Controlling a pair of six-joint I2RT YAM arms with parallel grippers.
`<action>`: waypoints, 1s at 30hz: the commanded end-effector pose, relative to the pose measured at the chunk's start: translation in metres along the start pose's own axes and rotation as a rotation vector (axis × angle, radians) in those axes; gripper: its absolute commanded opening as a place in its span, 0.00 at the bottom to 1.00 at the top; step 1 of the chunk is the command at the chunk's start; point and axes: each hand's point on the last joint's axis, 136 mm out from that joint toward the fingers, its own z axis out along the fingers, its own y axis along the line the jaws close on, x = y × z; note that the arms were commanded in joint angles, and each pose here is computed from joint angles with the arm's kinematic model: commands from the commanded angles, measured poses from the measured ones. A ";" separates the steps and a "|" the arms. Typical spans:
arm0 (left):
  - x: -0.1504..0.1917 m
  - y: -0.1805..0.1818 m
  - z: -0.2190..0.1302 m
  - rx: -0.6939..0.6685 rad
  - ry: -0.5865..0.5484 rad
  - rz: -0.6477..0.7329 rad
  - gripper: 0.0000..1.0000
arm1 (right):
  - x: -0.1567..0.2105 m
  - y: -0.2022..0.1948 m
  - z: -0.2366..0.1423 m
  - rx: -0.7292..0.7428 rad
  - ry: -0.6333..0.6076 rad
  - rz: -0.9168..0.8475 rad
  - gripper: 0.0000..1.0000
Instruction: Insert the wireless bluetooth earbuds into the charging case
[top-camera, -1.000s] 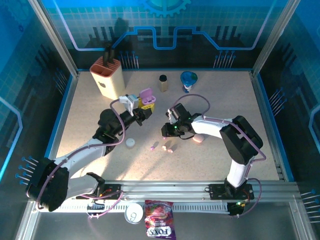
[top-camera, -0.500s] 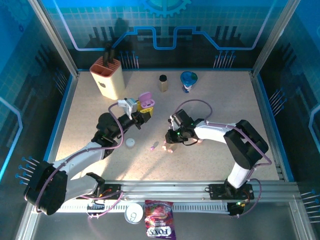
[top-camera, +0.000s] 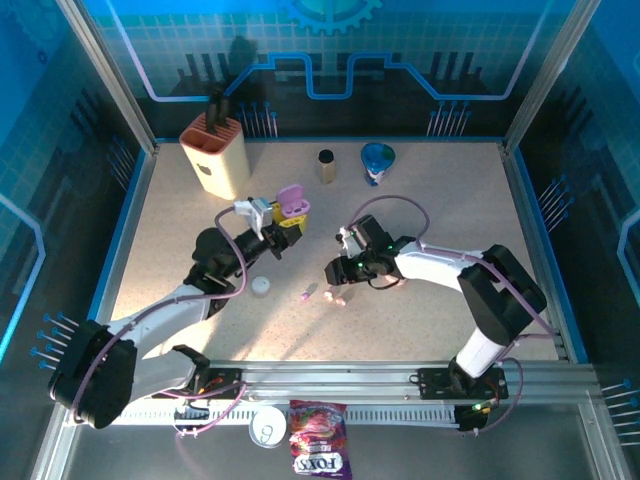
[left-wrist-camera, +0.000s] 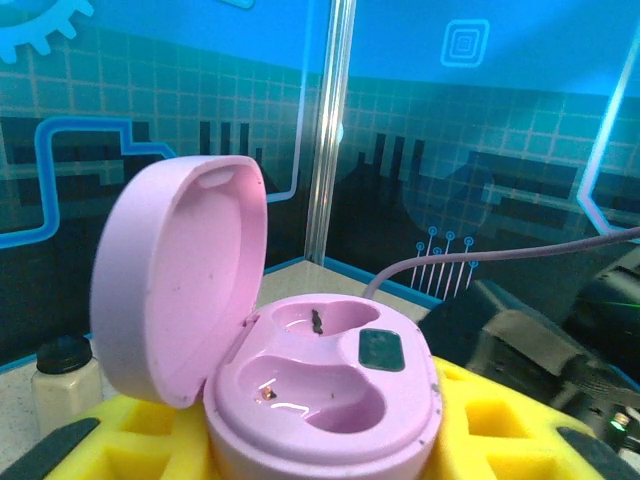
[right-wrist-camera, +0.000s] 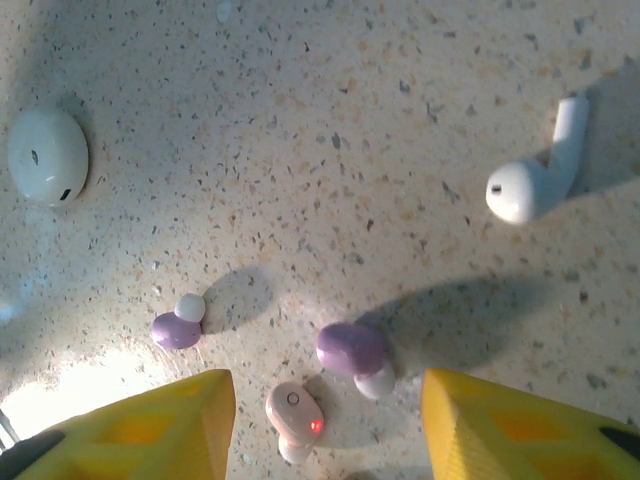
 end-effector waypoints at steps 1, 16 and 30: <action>-0.020 -0.001 -0.010 -0.009 -0.091 -0.001 0.27 | -0.002 0.012 0.006 -0.084 0.072 -0.086 0.50; -0.011 -0.006 -0.011 0.022 -0.057 -0.040 0.28 | 0.012 0.006 0.035 -0.168 0.271 -0.175 0.50; -0.004 -0.009 -0.009 0.050 -0.048 -0.037 0.28 | 0.029 -0.004 0.020 -0.177 0.282 -0.126 0.44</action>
